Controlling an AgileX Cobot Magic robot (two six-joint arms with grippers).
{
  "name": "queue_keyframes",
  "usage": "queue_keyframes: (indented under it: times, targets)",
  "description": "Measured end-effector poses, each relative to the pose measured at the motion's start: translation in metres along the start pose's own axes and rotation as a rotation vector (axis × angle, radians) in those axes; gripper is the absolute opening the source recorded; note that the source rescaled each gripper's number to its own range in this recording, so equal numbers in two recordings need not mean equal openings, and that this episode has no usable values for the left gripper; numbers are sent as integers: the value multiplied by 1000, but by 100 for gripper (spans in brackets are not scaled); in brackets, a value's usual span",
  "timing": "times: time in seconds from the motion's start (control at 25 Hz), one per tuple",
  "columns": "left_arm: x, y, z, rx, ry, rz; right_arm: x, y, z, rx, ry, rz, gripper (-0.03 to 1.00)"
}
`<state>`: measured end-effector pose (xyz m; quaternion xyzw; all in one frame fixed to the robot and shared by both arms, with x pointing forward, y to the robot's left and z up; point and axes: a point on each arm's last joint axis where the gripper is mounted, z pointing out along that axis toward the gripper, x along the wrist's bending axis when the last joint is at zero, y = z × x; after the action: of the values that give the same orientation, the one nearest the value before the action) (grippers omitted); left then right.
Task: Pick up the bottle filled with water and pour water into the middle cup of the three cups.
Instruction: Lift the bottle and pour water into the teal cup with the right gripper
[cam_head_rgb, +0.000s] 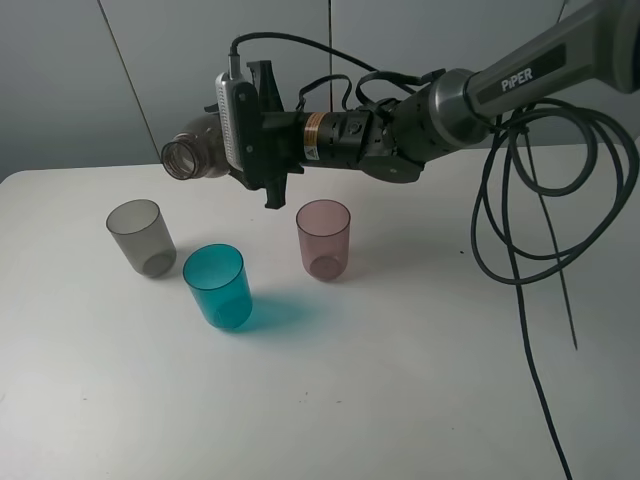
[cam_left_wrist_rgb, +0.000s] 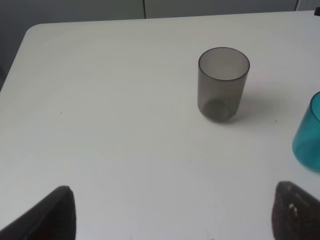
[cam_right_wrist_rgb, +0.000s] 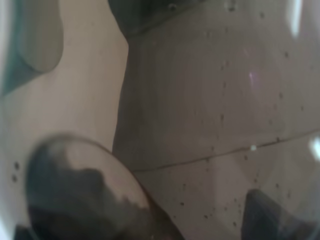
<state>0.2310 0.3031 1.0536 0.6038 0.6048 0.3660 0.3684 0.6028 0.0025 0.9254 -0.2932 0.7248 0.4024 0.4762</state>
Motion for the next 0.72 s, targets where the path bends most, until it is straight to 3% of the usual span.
queue_keyframes:
  times: [0.52, 0.72]
  targets:
    - [0, 0, 0, 0, 0, 0, 0, 0, 0, 2, 3, -240, 3]
    - [0, 0, 0, 0, 0, 0, 0, 0, 0, 2, 4, -276, 3]
